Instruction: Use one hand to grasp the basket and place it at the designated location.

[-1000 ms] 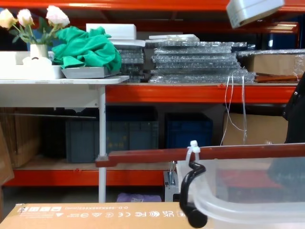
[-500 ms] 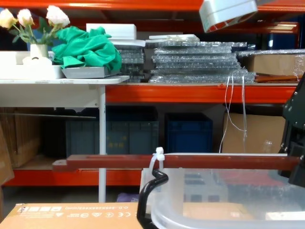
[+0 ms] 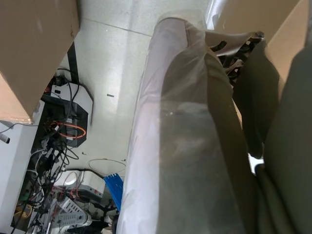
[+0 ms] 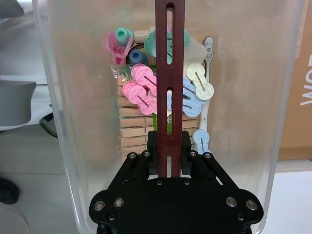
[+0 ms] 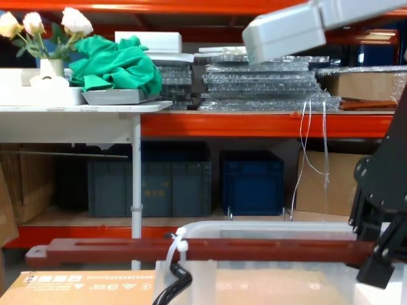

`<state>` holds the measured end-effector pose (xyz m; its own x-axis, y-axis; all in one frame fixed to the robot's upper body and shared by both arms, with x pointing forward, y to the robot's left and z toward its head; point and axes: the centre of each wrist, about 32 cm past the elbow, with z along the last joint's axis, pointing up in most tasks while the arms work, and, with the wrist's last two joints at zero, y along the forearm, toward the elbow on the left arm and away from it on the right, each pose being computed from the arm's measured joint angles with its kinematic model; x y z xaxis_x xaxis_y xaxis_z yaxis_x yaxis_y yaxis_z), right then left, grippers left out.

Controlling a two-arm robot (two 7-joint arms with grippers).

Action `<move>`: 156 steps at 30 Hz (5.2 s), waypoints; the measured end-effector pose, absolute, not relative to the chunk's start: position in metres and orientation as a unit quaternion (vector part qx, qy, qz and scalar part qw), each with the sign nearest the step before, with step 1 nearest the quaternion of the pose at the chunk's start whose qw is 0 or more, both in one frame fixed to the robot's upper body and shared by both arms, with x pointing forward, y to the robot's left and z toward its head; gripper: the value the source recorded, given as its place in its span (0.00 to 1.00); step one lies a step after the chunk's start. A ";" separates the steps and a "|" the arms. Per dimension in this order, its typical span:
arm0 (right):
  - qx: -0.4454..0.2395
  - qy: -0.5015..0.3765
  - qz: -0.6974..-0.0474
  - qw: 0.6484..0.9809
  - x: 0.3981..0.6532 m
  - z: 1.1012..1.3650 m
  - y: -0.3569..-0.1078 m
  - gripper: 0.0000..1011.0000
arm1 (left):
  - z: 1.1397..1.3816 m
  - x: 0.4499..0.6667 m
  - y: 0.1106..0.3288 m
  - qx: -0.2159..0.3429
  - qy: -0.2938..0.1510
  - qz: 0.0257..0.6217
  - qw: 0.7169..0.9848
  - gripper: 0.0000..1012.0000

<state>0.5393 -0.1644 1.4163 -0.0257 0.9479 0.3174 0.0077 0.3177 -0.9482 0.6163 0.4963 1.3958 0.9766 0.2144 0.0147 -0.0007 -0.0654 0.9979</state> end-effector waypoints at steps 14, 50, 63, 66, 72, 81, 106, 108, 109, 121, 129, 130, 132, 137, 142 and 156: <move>-0.413 -0.599 0.402 0.555 0.526 1.401 -0.154 0.23 | 1.396 0.616 0.496 0.726 0.074 0.079 0.680 0.00; -0.412 -0.597 0.403 0.557 0.530 1.379 -0.136 0.23 | 1.396 0.616 0.496 0.726 0.074 0.079 0.680 0.00; -0.425 -0.597 0.403 0.548 0.521 1.363 -0.129 0.23 | 1.396 0.616 0.496 0.726 0.074 0.079 0.680 0.00; -0.426 -0.596 0.403 0.548 0.520 1.362 -0.128 0.23 | 1.396 0.616 0.496 0.726 0.074 0.079 0.680 0.00; -0.430 -0.593 0.402 0.549 0.521 1.361 -0.127 0.23 | 1.396 0.616 0.496 0.726 0.074 0.079 0.680 0.00; -0.434 -0.589 0.403 0.550 0.521 1.359 -0.126 0.23 | 1.396 0.616 0.496 0.726 0.074 0.079 0.680 0.00; -0.444 -0.587 0.399 0.547 0.521 1.355 -0.128 0.67 | 1.396 0.616 0.496 0.726 0.074 0.079 0.680 0.00; -0.443 -0.587 0.399 0.548 0.521 1.355 -0.128 0.73 | 1.396 0.616 0.496 0.726 0.074 0.079 0.680 0.00; -0.442 -0.588 0.398 0.548 0.521 1.356 -0.128 0.75 | 1.396 0.616 0.496 0.726 0.074 0.079 0.680 0.00; -0.425 -0.596 0.376 0.568 0.528 1.383 -0.147 0.99 | 1.396 0.616 0.496 0.726 0.074 0.079 0.680 0.00; -0.406 -0.607 0.359 0.581 0.528 1.406 -0.166 0.99 | 1.396 0.616 0.496 0.726 0.074 0.079 0.680 0.00; -0.402 -0.609 0.356 0.583 0.527 1.410 -0.170 0.99 | 1.396 0.616 0.496 0.726 0.074 0.079 0.680 0.00; -0.398 -0.612 0.353 0.586 0.526 1.415 -0.174 0.99 | 1.396 0.616 0.496 0.726 0.074 0.079 0.680 0.00; -0.387 -0.619 0.343 0.591 0.524 1.427 -0.183 0.99 | 1.396 0.616 0.496 0.726 0.074 0.079 0.680 0.00; -0.383 -0.622 0.339 0.593 0.524 1.432 -0.187 0.99 | 1.396 0.616 0.496 0.726 0.074 0.079 0.680 0.00; -0.396 -0.614 0.352 0.585 0.529 1.418 -0.170 0.99 | 1.396 0.616 0.496 0.726 0.074 0.079 0.680 0.00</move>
<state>0.5286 -0.1695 1.4177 -0.0008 0.8981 0.4399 0.0738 0.4387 -0.8956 0.6163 0.4963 1.3958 0.9766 0.2144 0.0147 -0.0006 -0.0654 0.9979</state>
